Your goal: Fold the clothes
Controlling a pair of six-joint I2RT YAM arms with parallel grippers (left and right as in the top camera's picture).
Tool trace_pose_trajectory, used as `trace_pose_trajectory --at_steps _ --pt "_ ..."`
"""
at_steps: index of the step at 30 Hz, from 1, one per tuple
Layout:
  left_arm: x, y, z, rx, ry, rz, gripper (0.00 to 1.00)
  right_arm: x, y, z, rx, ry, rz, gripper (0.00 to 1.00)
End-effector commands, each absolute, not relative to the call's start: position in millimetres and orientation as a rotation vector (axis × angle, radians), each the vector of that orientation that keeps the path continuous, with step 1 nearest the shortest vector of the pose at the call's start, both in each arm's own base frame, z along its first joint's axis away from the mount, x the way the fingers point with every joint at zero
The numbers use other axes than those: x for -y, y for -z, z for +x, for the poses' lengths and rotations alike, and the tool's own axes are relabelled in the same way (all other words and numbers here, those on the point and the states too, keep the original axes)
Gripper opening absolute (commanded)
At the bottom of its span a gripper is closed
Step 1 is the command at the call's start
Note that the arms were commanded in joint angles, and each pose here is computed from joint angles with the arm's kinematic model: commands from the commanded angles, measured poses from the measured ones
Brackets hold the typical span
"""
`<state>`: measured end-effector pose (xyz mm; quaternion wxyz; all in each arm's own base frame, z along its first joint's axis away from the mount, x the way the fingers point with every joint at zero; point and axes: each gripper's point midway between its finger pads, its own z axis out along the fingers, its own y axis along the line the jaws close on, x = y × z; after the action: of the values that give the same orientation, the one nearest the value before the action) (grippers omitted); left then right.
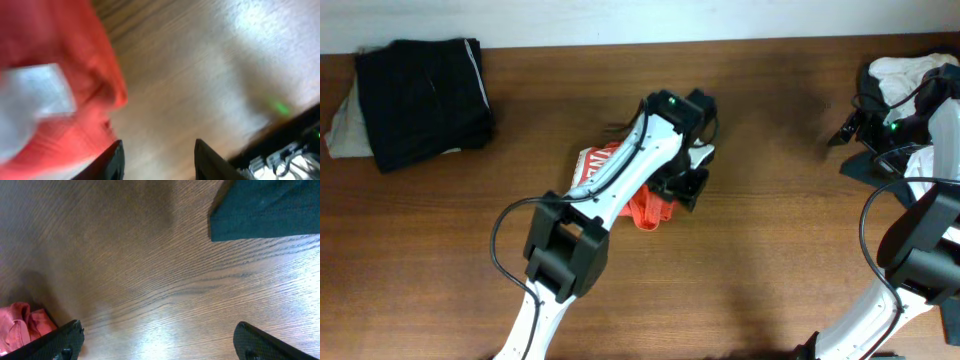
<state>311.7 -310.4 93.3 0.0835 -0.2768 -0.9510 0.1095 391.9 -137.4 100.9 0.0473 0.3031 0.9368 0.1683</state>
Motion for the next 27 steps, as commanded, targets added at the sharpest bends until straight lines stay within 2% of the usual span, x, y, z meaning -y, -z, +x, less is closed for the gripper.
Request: trace_pose_trajectory --at_steps 1,4,10,15,16,17,19,20,27 --pt "287.4 -139.2 338.1 2.995 -0.091 -0.884 0.55 140.7 -104.6 395.2 -2.844 -0.514 0.914 0.99" --pt "274.9 -125.4 329.6 2.931 -0.034 -0.847 0.55 140.7 -104.6 395.2 -2.844 -0.514 0.914 0.99" --pt "257.6 -54.0 310.2 2.815 0.052 -0.762 0.55 140.7 -104.6 395.2 -2.844 -0.514 0.914 0.99" --pt "258.3 -43.3 311.0 2.821 0.047 -0.765 0.55 140.7 -104.6 395.2 -2.844 -0.514 0.914 0.99" --pt "261.7 -42.3 314.2 2.837 0.037 -0.773 0.51 140.7 -104.6 395.2 -2.844 -0.514 0.914 0.99" --pt "263.8 -41.8 315.8 2.846 0.031 -0.779 0.43 140.7 -104.6 395.2 -2.844 -0.514 0.914 0.98" --pt "265.8 -42.0 317.3 2.854 0.026 -0.785 0.17 140.7 -104.6 395.2 -2.844 -0.514 0.914 0.99" --pt "266.5 -45.9 318.0 2.854 0.022 -0.795 0.01 140.7 -104.6 395.2 -2.844 -0.514 0.914 0.99" --pt "277.0 -87.4 327.8 2.908 -0.015 -0.821 0.01 140.7 -104.6 395.2 -2.844 -0.514 0.914 0.99"
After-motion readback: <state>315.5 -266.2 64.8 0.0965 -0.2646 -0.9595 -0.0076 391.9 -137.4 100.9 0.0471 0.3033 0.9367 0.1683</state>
